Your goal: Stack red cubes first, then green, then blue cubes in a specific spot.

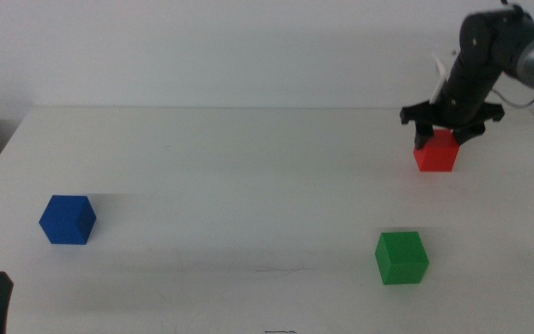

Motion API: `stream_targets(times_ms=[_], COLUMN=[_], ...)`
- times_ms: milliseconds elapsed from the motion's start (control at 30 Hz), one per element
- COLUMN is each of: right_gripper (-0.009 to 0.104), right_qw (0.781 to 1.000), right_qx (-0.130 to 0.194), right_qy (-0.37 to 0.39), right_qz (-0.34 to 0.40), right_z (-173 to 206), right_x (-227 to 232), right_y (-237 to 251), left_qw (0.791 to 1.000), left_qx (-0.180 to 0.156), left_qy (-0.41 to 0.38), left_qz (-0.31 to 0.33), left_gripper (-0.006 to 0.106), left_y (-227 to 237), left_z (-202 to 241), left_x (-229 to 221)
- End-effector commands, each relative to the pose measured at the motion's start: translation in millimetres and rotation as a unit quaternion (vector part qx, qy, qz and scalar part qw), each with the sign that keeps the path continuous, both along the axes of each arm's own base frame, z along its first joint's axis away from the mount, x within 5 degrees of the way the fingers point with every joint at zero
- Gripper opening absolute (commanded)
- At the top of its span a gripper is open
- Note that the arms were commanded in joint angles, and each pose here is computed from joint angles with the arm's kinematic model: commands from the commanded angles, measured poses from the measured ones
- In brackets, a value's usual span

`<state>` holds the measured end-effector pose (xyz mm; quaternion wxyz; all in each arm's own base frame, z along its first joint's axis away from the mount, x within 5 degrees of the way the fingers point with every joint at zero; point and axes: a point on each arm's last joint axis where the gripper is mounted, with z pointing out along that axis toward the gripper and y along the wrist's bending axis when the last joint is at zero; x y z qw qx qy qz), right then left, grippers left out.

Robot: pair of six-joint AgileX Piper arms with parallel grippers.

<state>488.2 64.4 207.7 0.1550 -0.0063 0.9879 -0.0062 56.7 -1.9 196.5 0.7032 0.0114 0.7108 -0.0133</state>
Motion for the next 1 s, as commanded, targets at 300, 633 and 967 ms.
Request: stream_targets(times_ms=[300, 633, 967], right_gripper=[-0.001, -0.001, -0.001], right_qw=[0.995, 0.994, 0.997], right_qx=[0.035, 0.065, 0.053], right_qy=[-0.083, -0.093, -0.055], right_qz=[-0.029, 0.002, -0.019], right_z=[106.5, 100.3, 60.4], right_x=[-61.8, -105.1, -123.3], right_y=[102.7, 197.1, 241.2], left_qw=[0.999, 0.999, 0.999], left_qx=[-0.004, -0.004, -0.004], left_qy=[-0.052, -0.052, -0.052], left_qz=[-0.002, -0.002, -0.002], left_gripper=[0.094, 0.094, 0.094], left_y=[-0.1, -0.1, -0.1], left_z=[9.5, 9.5, 9.5], left_x=[-2.1, -2.1, -2.1])
